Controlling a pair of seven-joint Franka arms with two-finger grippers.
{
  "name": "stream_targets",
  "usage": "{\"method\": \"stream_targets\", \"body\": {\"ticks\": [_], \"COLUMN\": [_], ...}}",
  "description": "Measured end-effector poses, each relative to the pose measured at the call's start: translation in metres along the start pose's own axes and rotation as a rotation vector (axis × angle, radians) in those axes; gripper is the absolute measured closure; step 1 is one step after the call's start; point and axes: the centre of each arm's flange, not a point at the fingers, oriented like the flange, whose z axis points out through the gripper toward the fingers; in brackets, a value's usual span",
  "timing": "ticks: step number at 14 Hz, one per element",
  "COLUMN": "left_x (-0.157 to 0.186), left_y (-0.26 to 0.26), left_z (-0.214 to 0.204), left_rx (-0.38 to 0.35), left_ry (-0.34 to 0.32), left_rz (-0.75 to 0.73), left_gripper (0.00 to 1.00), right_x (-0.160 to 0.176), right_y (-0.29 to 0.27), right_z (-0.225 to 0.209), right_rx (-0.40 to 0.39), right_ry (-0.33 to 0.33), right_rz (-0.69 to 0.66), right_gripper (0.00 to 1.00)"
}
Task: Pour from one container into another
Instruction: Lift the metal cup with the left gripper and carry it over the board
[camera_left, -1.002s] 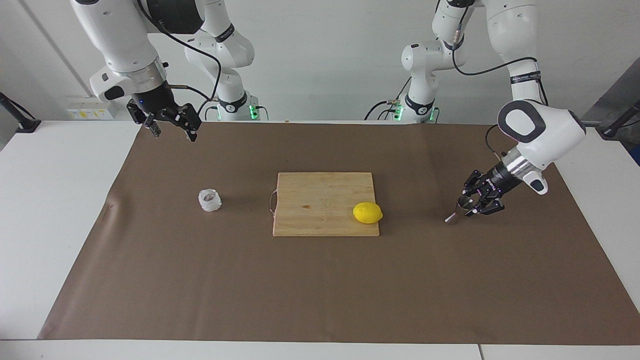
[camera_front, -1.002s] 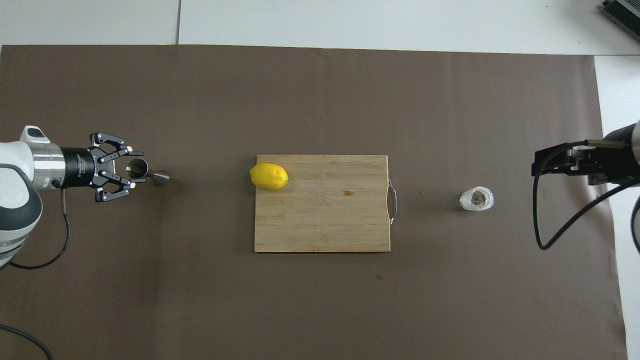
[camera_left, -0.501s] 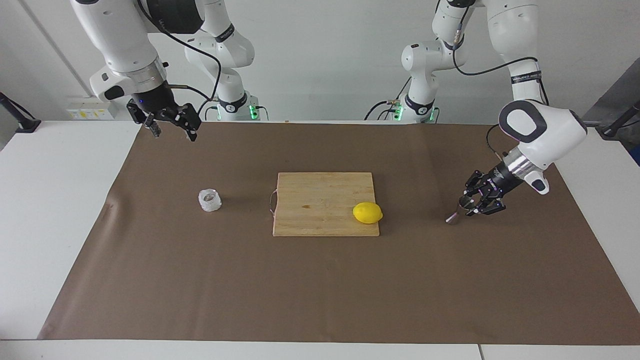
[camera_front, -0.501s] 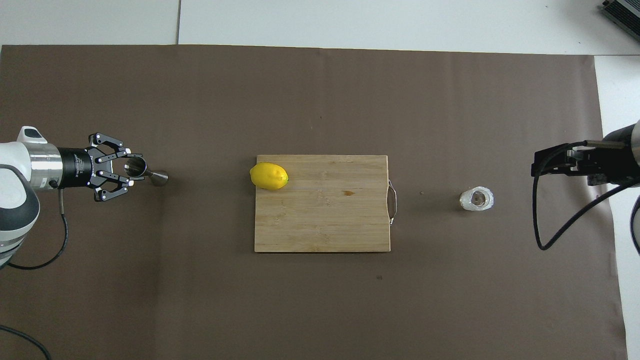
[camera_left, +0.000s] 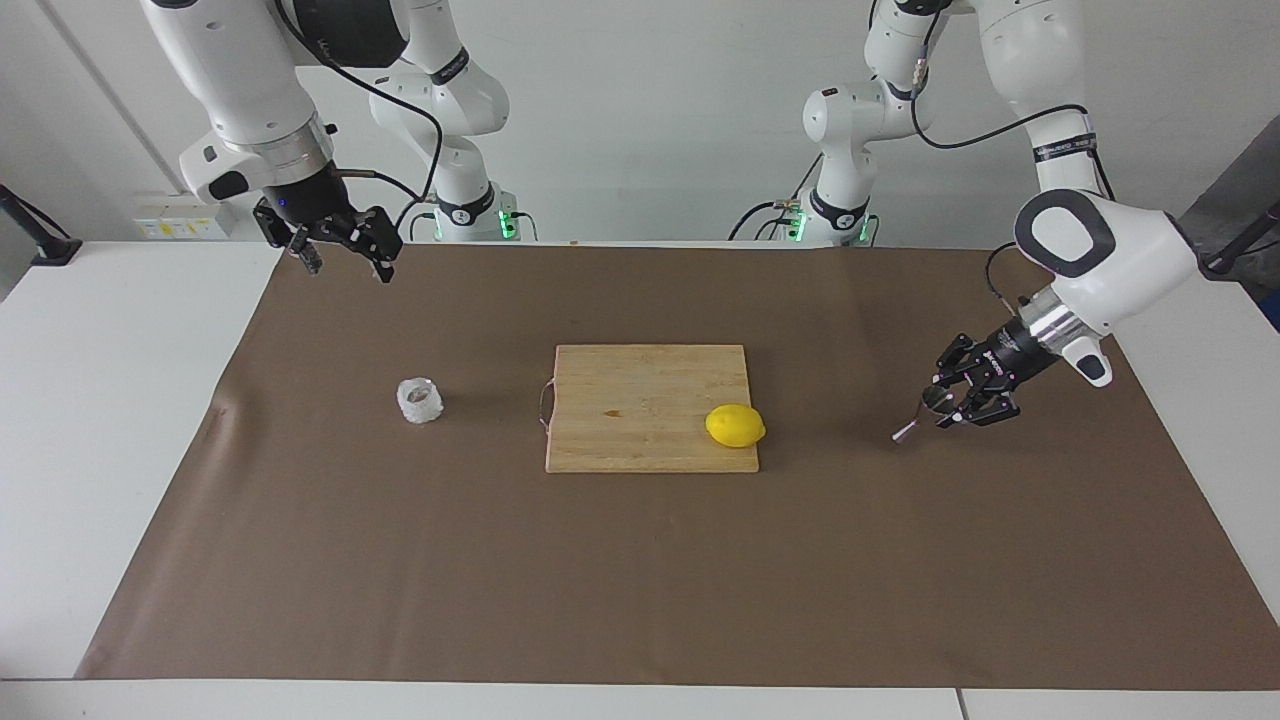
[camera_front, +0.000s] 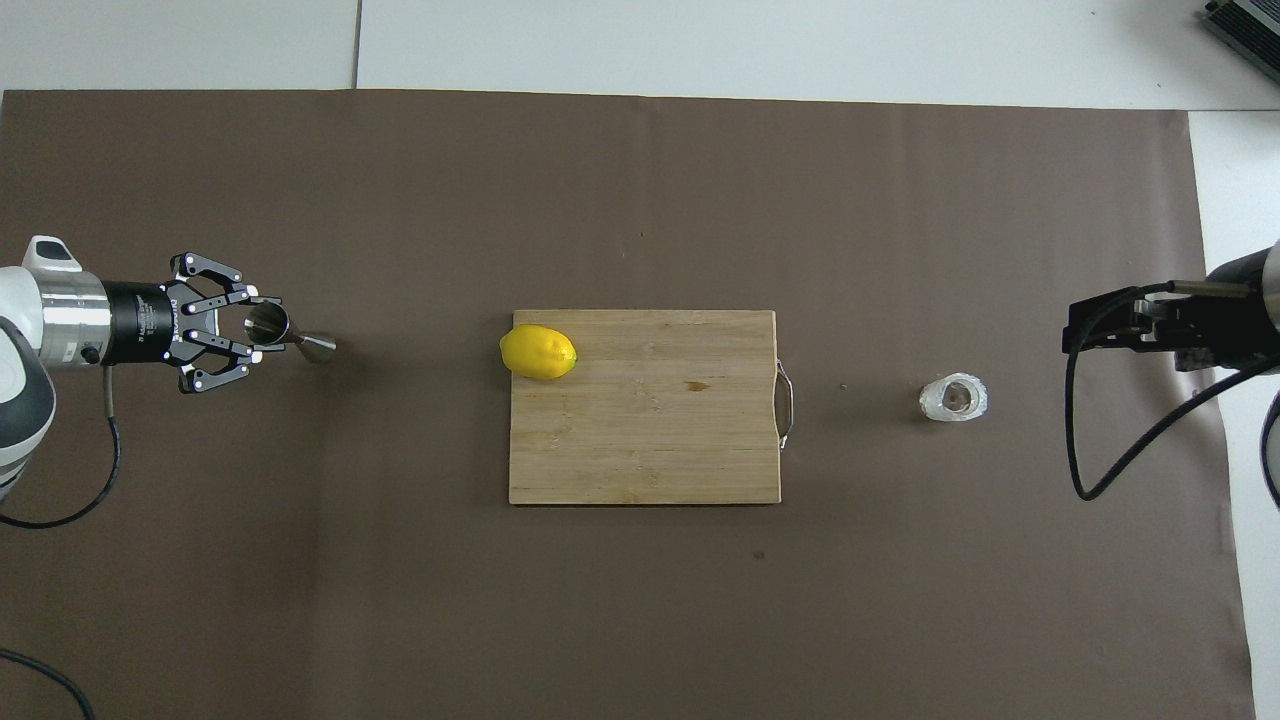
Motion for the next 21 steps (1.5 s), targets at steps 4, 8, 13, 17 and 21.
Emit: {"method": "stream_targets", "body": {"ticks": [4,8,13,17,21], "left_x": [-0.057,-0.174,-0.307,-0.360,-0.367], "left_y": [0.009,0.002,-0.039,-0.080,-0.109], "left_z": [0.008,0.045,0.110,0.150,0.180], "left_rx": [0.022,0.071,0.032,-0.033,-0.013], "left_ry": [-0.021,-0.041,-0.054,-0.069,-0.047], "left_rz": [-0.054,-0.106,-0.131,-0.131,-0.114], "left_gripper": [0.51,0.51,0.51,0.51,0.51], "right_x": [0.000,0.000,0.000,0.000,0.000], "right_y": [0.000,0.000,0.000,0.000,0.000], "right_z": [0.000,0.000,0.000,0.000,0.000], "right_rx": [0.000,0.000,0.000,0.000,0.000], "right_ry": [0.000,0.000,0.000,0.000,0.000], "right_rz": [0.000,0.000,0.000,0.000,0.000], "right_gripper": [0.00,0.00,0.00,0.00,0.00]}}
